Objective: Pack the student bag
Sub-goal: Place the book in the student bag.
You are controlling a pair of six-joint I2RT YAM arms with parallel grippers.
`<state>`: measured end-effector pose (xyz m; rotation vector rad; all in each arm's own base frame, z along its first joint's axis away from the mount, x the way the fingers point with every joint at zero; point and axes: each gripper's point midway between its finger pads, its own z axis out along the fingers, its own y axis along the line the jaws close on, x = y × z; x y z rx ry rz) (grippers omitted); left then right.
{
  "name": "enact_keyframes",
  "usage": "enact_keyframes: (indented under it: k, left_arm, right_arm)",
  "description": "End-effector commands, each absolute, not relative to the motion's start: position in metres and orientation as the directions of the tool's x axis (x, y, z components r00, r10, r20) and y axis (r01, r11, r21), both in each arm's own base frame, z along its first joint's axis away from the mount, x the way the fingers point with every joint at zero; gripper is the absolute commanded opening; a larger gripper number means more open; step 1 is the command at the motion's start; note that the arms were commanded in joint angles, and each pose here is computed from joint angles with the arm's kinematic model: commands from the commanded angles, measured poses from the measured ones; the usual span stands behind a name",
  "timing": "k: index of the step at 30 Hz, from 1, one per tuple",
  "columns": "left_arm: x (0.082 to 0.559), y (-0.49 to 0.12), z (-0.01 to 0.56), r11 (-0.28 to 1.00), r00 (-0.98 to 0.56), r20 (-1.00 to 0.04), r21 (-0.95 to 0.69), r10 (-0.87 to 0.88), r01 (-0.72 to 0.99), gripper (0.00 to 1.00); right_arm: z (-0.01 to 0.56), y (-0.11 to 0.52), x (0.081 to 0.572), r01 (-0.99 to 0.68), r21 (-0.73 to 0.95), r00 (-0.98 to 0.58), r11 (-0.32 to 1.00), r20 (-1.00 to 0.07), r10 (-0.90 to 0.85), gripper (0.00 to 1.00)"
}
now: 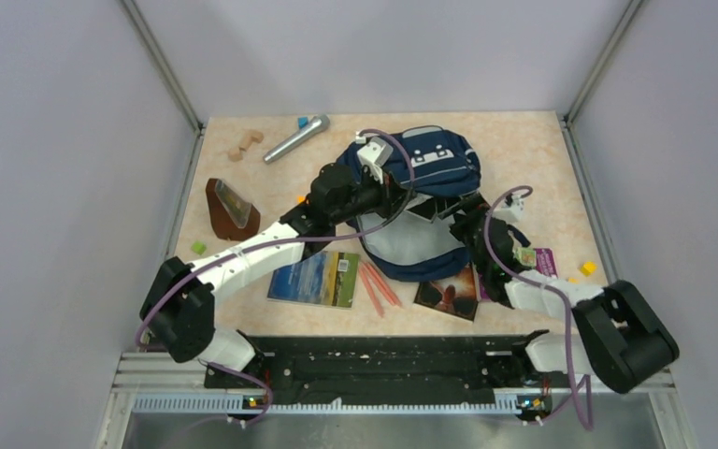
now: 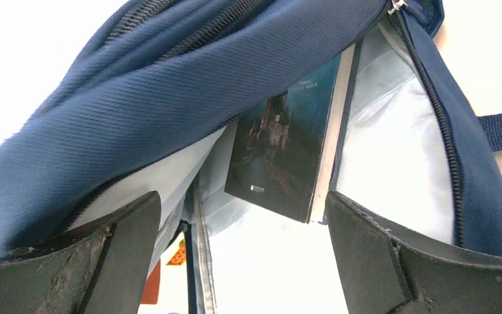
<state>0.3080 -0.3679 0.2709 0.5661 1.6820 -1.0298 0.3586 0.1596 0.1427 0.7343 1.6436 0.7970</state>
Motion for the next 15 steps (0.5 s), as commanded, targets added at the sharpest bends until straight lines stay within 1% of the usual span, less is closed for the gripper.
enact_keyframes:
  k: [1,5,7,10,12,15]
  left_arm:
    - [0.313,-0.354,0.31,0.502,-0.283,-0.938,-0.347,-0.203,0.792,0.0]
    - [0.324,-0.342,0.301,0.536,-0.291,-0.936,-0.352,-0.198,0.767,0.0]
    - [0.328,-0.337,0.299,0.549,-0.294,-0.935,-0.355,-0.2,0.756,0.0]
    - [0.332,-0.33,0.297,0.567,-0.287,-0.936,-0.353,-0.205,0.745,0.0]
    - [0.332,-0.328,0.296,0.574,-0.281,-0.937,-0.348,-0.206,0.741,0.0]
    - [0.332,-0.325,0.295,0.578,-0.277,-0.939,-0.345,-0.206,0.739,0.0]
  right_arm:
    - [0.161,0.151,0.339,0.027,0.782,-0.193,0.623,-0.607,0.771,0.93]
    - [0.165,0.141,0.321,0.036,0.71,-0.232,0.703,-0.678,0.697,0.94]
    - [0.165,0.135,0.311,0.057,0.683,-0.254,0.728,-0.695,0.672,0.96]
    - [0.16,0.126,0.295,0.09,0.655,-0.295,0.751,-0.702,0.648,0.98]
    - [0.148,0.116,0.281,0.137,0.62,-0.341,0.773,-0.703,0.624,0.99]
    - [0.131,0.085,0.265,0.253,0.555,-0.4,0.792,-0.686,0.608,0.99]
